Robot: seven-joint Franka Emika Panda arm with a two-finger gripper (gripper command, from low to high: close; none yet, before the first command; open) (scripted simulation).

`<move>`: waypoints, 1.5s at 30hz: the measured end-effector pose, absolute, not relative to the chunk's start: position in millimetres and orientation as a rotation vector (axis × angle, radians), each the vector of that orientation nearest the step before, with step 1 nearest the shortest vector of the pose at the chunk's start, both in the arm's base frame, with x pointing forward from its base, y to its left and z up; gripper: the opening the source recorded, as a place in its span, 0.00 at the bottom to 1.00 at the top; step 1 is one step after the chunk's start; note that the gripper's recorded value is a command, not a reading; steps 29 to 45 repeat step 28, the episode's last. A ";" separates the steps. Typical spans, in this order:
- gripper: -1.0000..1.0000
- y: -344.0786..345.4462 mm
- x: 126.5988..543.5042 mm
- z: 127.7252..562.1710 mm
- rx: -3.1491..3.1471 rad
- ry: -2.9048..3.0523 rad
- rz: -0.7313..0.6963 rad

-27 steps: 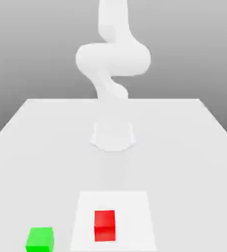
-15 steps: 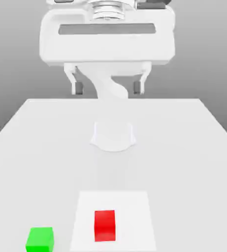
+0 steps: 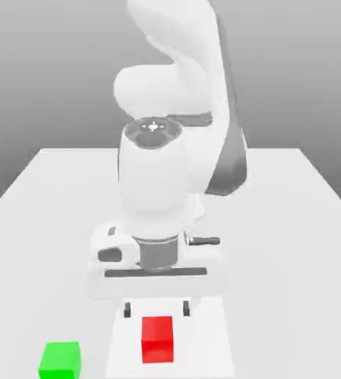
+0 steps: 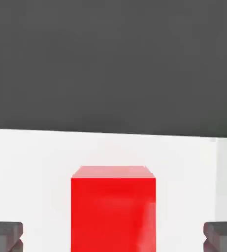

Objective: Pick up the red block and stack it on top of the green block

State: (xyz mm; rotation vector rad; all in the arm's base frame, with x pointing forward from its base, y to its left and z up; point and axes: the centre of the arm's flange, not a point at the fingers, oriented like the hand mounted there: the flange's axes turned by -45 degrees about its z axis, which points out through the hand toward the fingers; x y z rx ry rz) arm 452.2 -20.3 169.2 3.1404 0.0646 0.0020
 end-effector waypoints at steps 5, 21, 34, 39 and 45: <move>0.00 -20.3 450.9 148.4 3.141 0.064 0.000; 0.00 -155.1 487.9 236.0 3.090 -0.573 0.000; 1.00 -167.3 489.2 188.8 3.080 -0.625 0.000; 1.00 -167.3 489.2 188.8 3.080 -0.625 0.000; 1.00 -167.3 489.2 188.8 3.080 -0.625 0.000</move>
